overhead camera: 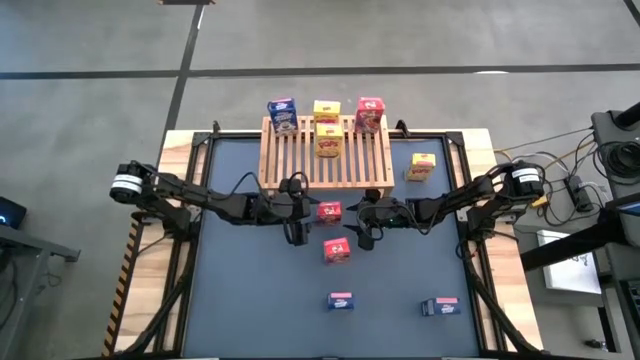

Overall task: Stack cereal on shelf
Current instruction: Put the top red cereal box on the shelf aligned with the other red cereal box

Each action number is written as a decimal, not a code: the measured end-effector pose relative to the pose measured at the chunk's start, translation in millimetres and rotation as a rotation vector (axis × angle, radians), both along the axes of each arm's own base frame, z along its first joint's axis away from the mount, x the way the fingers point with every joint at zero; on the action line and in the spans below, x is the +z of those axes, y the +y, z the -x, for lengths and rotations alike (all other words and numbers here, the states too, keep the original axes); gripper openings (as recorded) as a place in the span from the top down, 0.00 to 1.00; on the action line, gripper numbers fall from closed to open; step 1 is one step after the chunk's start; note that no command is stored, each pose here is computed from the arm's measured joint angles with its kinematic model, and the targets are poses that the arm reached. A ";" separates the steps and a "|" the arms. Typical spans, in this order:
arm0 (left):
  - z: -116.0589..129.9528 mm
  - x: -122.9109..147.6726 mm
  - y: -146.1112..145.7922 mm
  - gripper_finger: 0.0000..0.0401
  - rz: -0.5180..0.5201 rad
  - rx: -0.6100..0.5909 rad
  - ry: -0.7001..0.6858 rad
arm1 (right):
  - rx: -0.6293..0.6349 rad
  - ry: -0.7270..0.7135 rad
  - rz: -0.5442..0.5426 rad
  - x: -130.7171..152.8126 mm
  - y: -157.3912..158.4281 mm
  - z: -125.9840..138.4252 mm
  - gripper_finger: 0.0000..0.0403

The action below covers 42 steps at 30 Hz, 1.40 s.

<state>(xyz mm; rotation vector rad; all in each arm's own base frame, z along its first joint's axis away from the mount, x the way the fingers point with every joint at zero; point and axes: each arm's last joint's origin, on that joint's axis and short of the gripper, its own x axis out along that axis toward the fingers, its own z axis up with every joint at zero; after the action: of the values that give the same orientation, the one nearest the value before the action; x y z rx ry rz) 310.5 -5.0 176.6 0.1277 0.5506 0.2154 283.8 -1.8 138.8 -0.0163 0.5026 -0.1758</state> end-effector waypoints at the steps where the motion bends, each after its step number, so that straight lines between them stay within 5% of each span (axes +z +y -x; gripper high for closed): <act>1: 0.1 -0.2 -1.4 0.41 -0.006 0.003 0.002 | 0.000 0.000 0.000 0.0 0.0 0.0 0.39; 42: -1.1 4.1 -22.9 0.42 -0.008 -0.017 -0.010 | 0.049 -0.031 -0.078 1.8 18.4 -0.7 0.38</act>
<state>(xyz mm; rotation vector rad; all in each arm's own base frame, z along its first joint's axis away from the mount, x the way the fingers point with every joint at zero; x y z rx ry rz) 311.6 -27.9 180.8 0.1390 0.5383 0.2017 284.5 16.6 140.6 0.0505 0.4777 -0.1083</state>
